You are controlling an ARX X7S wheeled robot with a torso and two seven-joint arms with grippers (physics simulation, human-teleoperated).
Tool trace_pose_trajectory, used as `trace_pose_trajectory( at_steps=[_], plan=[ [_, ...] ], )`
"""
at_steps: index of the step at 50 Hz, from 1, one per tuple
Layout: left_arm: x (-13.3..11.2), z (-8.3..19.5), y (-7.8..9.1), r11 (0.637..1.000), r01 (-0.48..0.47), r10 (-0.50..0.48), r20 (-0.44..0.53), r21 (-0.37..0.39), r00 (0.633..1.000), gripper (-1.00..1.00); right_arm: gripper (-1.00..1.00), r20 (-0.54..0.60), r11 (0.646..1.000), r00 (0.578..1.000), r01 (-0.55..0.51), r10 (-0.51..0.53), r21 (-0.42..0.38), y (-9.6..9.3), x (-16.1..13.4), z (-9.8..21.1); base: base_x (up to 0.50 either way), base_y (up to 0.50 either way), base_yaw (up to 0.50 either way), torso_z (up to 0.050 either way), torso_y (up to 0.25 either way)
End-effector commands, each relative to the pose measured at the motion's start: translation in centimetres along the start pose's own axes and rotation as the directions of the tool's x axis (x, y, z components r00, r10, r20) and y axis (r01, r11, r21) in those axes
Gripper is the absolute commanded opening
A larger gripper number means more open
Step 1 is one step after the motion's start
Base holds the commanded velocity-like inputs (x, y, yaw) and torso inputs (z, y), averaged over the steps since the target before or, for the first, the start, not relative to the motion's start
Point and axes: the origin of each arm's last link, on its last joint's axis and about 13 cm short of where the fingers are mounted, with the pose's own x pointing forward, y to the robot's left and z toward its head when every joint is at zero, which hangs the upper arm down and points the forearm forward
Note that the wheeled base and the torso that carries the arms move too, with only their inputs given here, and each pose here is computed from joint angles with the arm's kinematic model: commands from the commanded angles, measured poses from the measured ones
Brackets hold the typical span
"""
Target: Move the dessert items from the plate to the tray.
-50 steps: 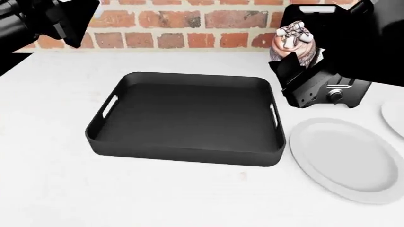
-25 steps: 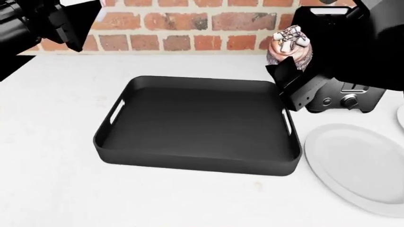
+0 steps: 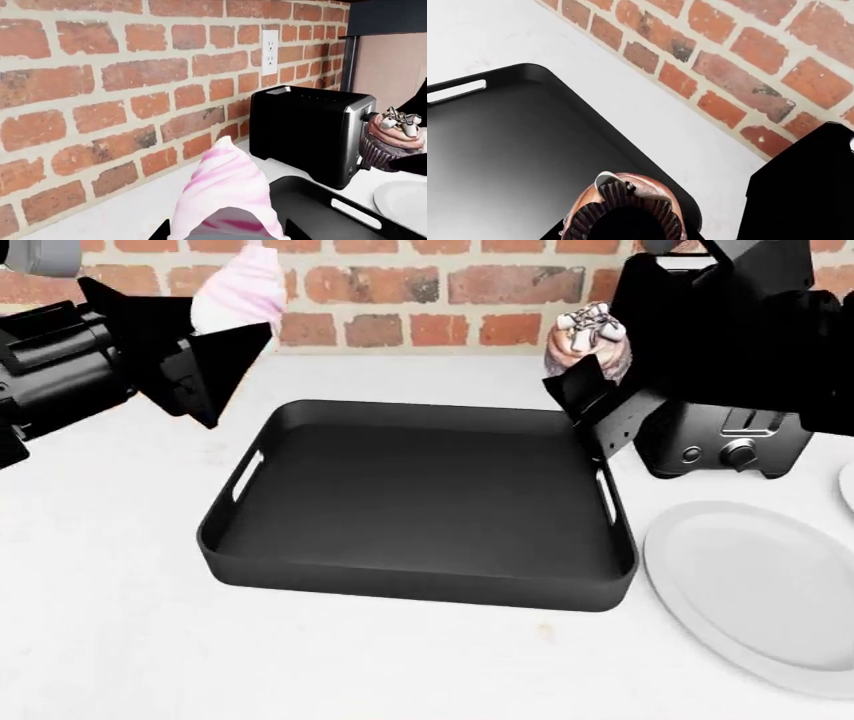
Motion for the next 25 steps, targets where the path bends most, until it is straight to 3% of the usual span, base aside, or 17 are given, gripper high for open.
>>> trace_pose_trajectory(
  at_steps=[1, 10, 25],
  plan=[
    [0.0, -1.2, -1.2, 0.999, 0.040, -0.040, -0.039, -0.022, 0.998, -1.00, -1.00, 0.020, 1.000, 1.000, -0.013, 0.013, 0.011, -1.7, 2.6, 0.0, 0.00, 0.00, 0.00, 0.000, 0.000],
    [0.1, -1.4, -1.3, 0.999, 0.038, -0.040, -0.036, -0.037, 0.999, -1.00, -1.00, 0.035, 0.999, 0.999, -0.023, 0.021, 0.049, -2.3, 4.7, -0.8, 0.00, 0.00, 0.00, 0.001, 0.001],
    [0.3, -1.0, -1.3, 0.999, 0.028, -0.029, -0.021, -0.042, 0.999, -1.00, -1.00, 0.043, 0.991, 0.997, -0.064, 0.060, 0.121, -1.7, 6.9, -3.2, 0.00, 0.00, 0.00, 0.000, 0.001]
  ],
)
